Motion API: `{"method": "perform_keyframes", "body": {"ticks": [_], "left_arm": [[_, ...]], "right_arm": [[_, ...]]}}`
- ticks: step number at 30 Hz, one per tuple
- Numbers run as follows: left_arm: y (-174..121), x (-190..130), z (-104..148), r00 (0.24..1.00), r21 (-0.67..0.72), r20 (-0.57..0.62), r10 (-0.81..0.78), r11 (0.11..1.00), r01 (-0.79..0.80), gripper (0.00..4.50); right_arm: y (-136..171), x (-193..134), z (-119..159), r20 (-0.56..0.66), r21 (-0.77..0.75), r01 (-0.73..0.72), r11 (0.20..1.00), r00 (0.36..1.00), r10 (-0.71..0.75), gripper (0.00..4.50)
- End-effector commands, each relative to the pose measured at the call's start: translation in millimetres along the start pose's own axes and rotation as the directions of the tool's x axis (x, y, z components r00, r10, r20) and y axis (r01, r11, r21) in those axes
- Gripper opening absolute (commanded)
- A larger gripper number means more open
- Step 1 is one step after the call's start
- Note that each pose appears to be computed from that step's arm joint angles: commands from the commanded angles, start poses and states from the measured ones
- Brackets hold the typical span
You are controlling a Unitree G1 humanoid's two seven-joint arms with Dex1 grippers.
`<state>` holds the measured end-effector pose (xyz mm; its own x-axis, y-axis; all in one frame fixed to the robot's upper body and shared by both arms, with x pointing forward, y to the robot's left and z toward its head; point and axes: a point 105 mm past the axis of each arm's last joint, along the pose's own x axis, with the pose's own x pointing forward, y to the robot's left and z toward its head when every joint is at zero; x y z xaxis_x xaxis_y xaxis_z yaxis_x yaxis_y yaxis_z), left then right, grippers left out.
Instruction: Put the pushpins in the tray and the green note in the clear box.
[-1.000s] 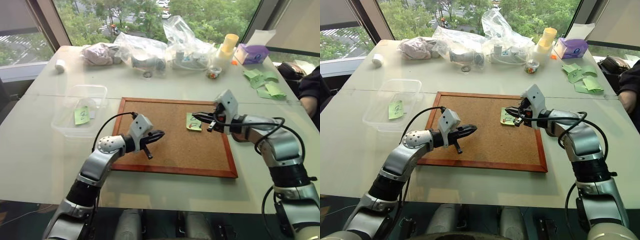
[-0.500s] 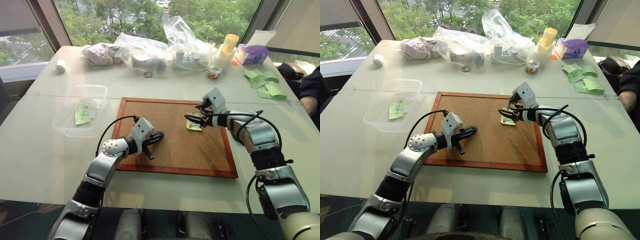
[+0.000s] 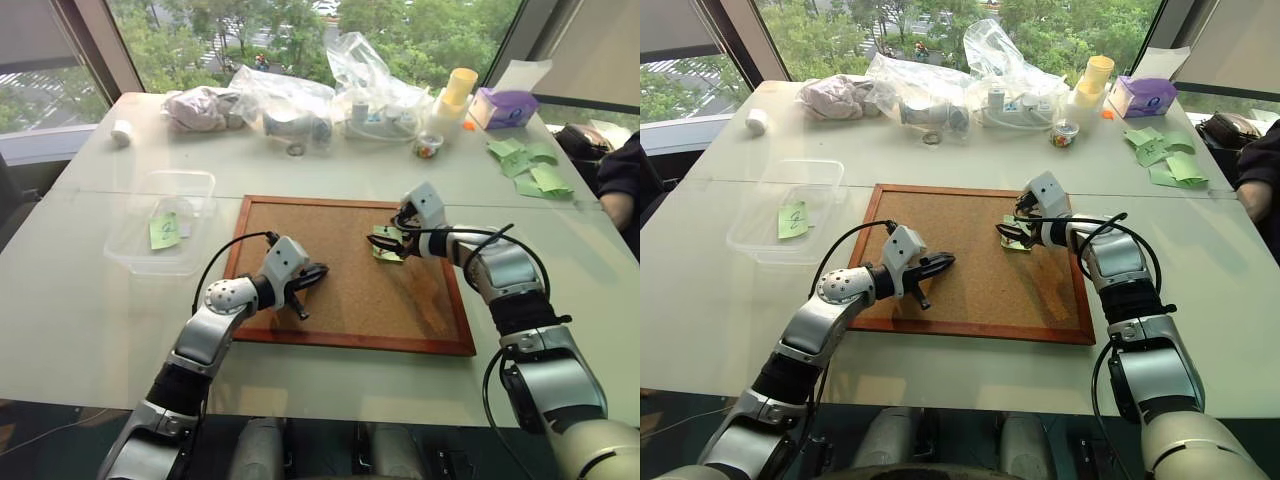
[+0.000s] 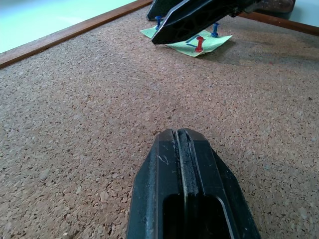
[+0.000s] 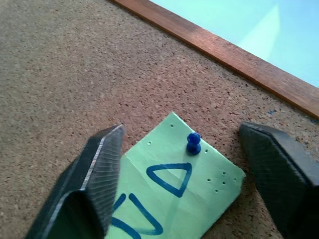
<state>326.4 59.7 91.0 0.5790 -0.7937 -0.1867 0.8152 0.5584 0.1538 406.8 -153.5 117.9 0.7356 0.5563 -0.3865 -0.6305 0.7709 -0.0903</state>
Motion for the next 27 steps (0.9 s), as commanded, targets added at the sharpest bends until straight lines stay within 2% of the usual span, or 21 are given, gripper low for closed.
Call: {"method": "perform_keyframes", "body": {"ticks": [1,2,3,4,5,9,13,20,24,27], "left_arm": [[-5,0,-6,1.000,-0.016,-0.021,-0.007,1.000,0.006,0.00],[-5,0,-7,1.000,-0.017,-0.021,-0.005,1.000,0.005,0.00],[-5,0,-7,1.000,-0.017,-0.021,-0.004,1.000,0.004,0.00],[-5,-1,-7,1.000,-0.018,-0.022,-0.003,1.000,0.003,0.00],[-5,-1,-7,1.000,-0.018,-0.023,-0.002,1.000,0.002,0.00],[-5,-1,-7,1.000,-0.024,-0.025,0.001,1.000,-0.002,0.00],[-6,-1,-13,0.999,-0.030,-0.046,-0.001,1.000,0.000,0.00],[-6,0,-16,0.998,-0.034,-0.057,0.000,0.999,-0.002,0.00],[-7,-1,-18,0.998,-0.036,-0.061,0.000,0.999,-0.002,0.00],[-6,-2,-18,0.998,-0.036,-0.061,0.001,0.999,-0.003,0.00]], "right_arm": [[-2,0,12,0.045,-0.011,0.002,1.000,0.999,-0.001,1.97],[-2,0,13,0.046,-0.012,0.002,1.000,0.999,-0.001,1.43],[-2,0,13,0.046,-0.013,0.001,1.000,0.999,-0.001,1.13],[-2,0,13,0.046,-0.015,0.003,1.000,0.999,-0.002,0.51],[-3,0,13,0.046,-0.015,0.004,1.000,0.999,-0.004,0.10],[-3,-6,16,0.054,-0.046,0.008,0.999,0.999,-0.005,0.10],[-4,-22,38,0.120,-0.072,0.036,0.997,0.992,-0.027,0.10],[-11,-56,58,0.189,-0.059,0.114,0.992,0.977,-0.101,0.10],[-19,-75,57,0.199,-0.031,0.171,0.985,0.967,-0.161,0.10],[-49,-107,34,0.163,0.057,0.304,0.951,0.937,-0.309,0.10]]}}
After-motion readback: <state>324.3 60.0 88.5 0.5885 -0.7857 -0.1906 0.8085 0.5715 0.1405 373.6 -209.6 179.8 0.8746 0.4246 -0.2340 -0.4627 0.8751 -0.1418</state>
